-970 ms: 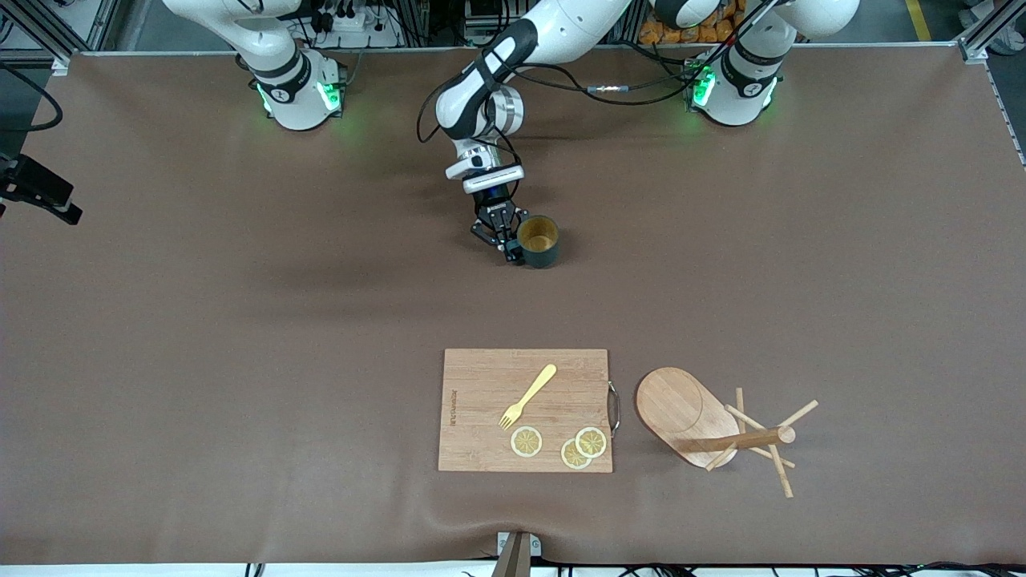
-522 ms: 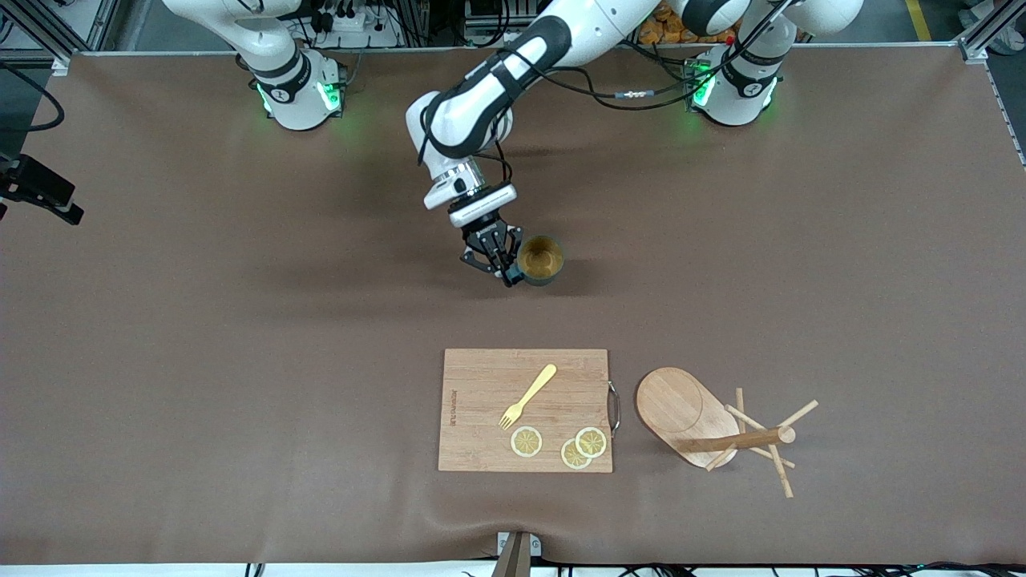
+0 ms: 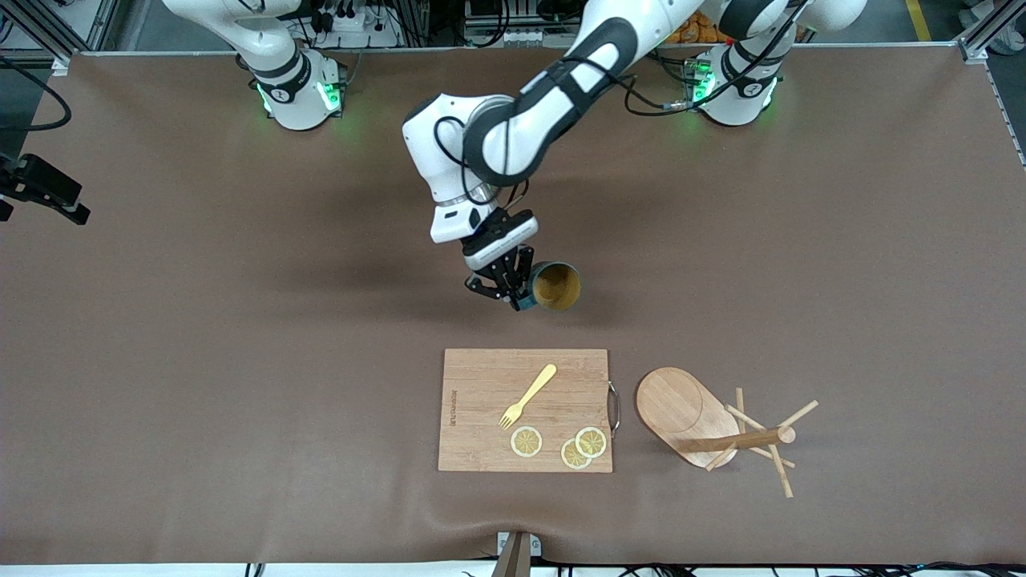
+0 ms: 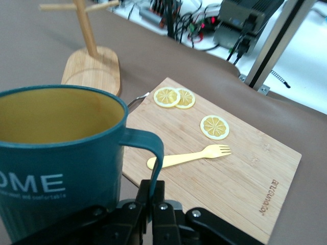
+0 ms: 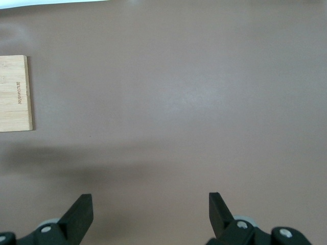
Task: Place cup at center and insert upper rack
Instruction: 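Lift the mug with the left gripper and carry it to the mug tree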
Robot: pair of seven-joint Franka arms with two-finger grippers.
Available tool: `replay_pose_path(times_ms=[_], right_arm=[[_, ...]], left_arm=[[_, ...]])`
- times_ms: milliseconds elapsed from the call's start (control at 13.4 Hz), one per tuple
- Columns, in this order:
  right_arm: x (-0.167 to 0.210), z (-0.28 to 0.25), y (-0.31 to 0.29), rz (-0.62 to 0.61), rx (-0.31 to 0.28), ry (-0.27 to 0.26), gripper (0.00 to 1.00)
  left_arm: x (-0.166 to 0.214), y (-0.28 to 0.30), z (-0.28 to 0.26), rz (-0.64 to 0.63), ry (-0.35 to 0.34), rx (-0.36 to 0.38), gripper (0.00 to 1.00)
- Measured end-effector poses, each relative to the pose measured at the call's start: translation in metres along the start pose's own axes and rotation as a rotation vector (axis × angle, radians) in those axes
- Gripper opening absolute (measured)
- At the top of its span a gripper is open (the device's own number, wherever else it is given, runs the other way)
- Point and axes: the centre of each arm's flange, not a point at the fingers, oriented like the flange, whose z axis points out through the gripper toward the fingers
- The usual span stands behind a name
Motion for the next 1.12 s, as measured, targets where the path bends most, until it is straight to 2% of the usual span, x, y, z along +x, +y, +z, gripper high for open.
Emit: replay_pose_path(times_ms=[224, 373, 522, 672, 896, 970, 1119], right_arm=[[0.000, 0.000, -0.001, 0.000, 0.000, 0.000, 1.00], [0.000, 0.000, -0.001, 0.001, 0.000, 0.000, 1.00], [0.000, 0.000, -0.001, 0.001, 0.000, 0.001, 1.00], [0.000, 0.000, 0.000, 0.002, 0.000, 0.000, 1.00], [0.000, 0.000, 0.000, 0.003, 0.000, 0.000, 1.00], [0.000, 0.000, 0.000, 0.003, 0.000, 0.000, 1.00], [0.000, 0.000, 0.000, 0.004, 0.000, 0.000, 1.00]], left_arm=[[0.079, -0.003, -0.008, -0.103, -0.186, -0.012, 0.05], [0.135, -0.008, -0.003, -0.234, -0.313, -0.035, 0.05], [0.185, -0.016, 0.013, -0.370, -0.412, -0.060, 0.05], [0.230, -0.023, 0.034, -0.474, -0.458, -0.126, 0.05], [0.264, -0.027, 0.048, -0.570, -0.495, -0.251, 0.05], [0.271, -0.029, 0.052, -0.597, -0.517, -0.278, 0.05], [0.289, -0.037, 0.065, -0.654, -0.555, -0.286, 0.05]])
